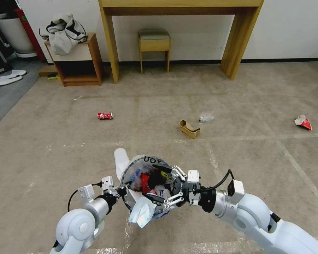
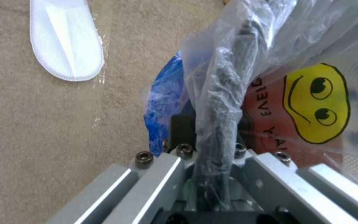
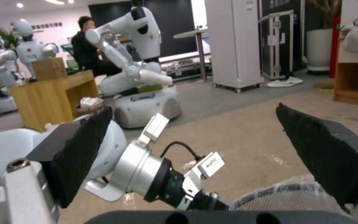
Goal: Pick up the trash bin and place the garbage on the floor into it.
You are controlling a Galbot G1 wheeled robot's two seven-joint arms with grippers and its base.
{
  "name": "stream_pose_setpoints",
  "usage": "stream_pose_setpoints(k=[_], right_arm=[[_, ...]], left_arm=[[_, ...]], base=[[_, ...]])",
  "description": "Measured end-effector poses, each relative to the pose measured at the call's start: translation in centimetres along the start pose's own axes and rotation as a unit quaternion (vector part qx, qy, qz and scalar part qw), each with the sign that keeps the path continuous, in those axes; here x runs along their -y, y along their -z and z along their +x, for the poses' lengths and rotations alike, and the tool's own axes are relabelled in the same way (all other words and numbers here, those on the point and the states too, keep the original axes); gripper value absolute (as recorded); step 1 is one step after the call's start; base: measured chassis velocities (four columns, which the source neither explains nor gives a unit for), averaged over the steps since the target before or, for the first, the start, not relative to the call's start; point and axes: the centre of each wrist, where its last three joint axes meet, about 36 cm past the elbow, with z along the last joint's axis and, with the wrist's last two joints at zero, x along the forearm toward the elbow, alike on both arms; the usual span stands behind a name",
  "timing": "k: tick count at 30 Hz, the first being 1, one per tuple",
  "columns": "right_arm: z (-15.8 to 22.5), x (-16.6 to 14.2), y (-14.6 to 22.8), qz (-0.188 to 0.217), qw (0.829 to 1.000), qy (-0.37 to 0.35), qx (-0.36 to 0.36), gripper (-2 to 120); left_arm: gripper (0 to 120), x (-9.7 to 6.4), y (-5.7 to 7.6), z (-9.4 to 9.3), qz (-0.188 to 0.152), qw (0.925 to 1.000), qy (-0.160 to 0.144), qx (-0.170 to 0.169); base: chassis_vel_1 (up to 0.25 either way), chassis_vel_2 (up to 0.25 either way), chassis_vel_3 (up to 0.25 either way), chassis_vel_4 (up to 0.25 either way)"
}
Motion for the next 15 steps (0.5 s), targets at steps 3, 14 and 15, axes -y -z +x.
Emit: stream_pose_setpoints(k=[3,14,15], right_arm=[[0.1,0.0,0.0,0.000,1.000,-0.002,0.001,100],[1.0,0.2,1.2,0.010,1.000,-0.018,0.013,100],[1.0,0.2,1.2,0.010,1.000,-0.018,0.013,100]], left_arm=[[0,0.0,0.0,0.0,0.001,1.0000,0.000,0.001],[0,-0.2,-0.3,0.3,0.006,0.9999,0.011,-0.002],[0,-0.2,-0.3,0.3,0.006,0.9999,0.011,-0.002]], base=[[0.000,0.000,0.000,0.000],[0.000,0.000,0.000,0.000],[0.000,0.000,0.000,0.000]])
